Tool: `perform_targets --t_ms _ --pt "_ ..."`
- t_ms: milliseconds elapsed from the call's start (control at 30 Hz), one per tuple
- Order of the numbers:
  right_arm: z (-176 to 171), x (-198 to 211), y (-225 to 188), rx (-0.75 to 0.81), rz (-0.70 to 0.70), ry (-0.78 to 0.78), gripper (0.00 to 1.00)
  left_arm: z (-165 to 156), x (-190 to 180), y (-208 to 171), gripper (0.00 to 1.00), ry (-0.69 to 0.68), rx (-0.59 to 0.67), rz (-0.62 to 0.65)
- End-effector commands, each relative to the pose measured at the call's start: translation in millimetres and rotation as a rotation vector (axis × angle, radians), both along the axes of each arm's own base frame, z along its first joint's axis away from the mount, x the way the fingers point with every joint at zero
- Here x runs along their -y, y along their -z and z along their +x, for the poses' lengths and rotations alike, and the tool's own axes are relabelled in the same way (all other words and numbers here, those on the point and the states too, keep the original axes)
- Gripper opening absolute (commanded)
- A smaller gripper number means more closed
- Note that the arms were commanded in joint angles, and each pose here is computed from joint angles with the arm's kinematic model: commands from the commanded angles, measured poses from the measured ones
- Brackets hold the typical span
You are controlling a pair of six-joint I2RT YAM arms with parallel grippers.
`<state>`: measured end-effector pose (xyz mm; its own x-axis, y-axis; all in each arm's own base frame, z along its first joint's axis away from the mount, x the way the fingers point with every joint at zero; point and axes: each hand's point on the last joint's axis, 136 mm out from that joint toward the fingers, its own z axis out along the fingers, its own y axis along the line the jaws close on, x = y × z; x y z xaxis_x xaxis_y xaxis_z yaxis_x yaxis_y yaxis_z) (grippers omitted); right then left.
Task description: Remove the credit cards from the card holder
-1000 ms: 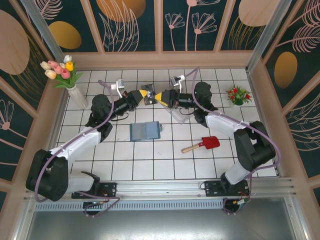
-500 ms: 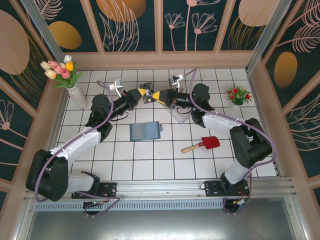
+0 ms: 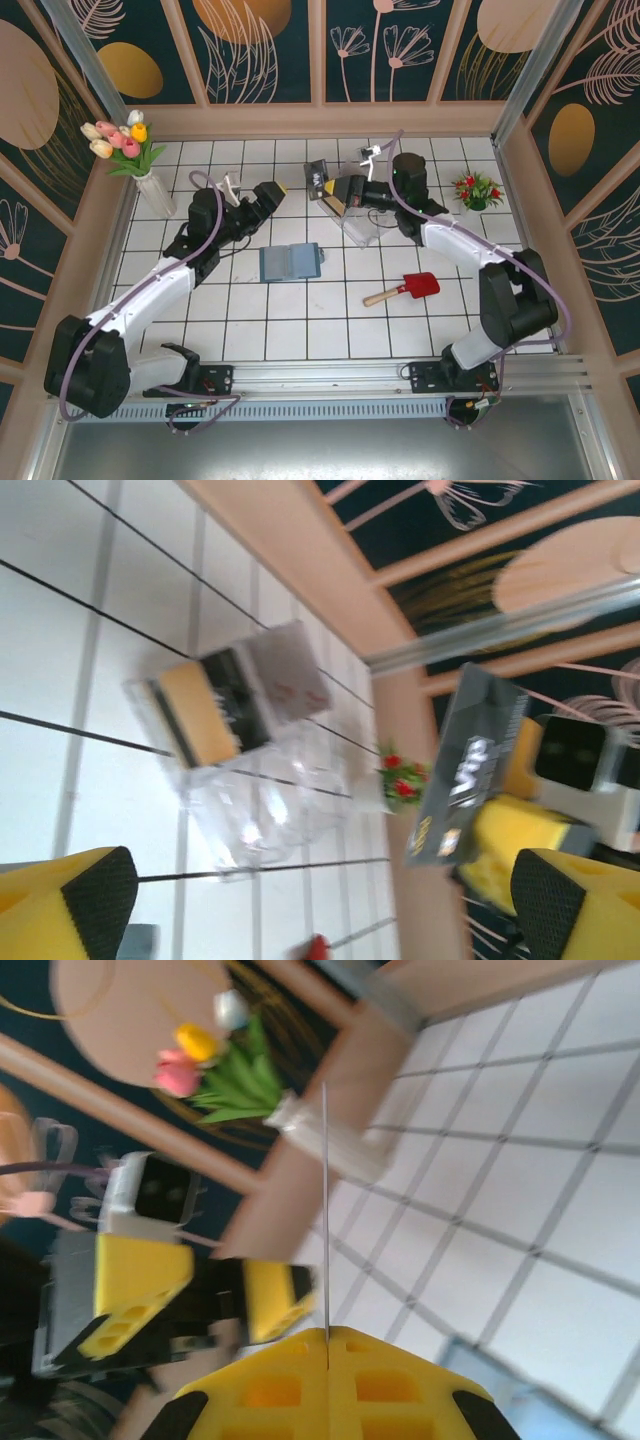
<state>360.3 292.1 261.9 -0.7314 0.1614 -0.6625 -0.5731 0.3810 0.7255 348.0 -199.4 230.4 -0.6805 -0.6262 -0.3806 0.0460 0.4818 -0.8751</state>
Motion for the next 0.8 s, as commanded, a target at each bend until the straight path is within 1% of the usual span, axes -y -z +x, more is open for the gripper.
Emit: perform_targets --t_ms 0,100,167,400,633,767 --pt "12.8 24.2 11.1 0.200 -0.294 0.084 0.00 1.1 -31.0 17.1 0.98 -0.129 -0.017 0.140" --pt "24.0 31.7 19.1 0.250 -0.421 0.096 0.00 3.6 -38.8 25.5 0.98 -0.156 -0.042 0.192" --pt "31.3 33.9 23.3 0.267 -0.488 0.089 0.00 4.1 -38.4 29.2 0.99 -0.150 -0.055 0.214" --pt "50.5 36.1 39.6 0.334 -0.653 0.034 0.00 2.6 -36.3 34.6 0.98 -0.123 -0.064 0.233" --pt "70.0 33.7 66.6 0.310 -0.748 -0.008 0.00 3.2 -30.6 37.1 0.99 -0.092 -0.071 0.234" --pt "78.1 30.3 75.6 0.300 -0.775 -0.021 0.00 2.7 -29.2 40.8 0.98 -0.082 -0.080 0.235"
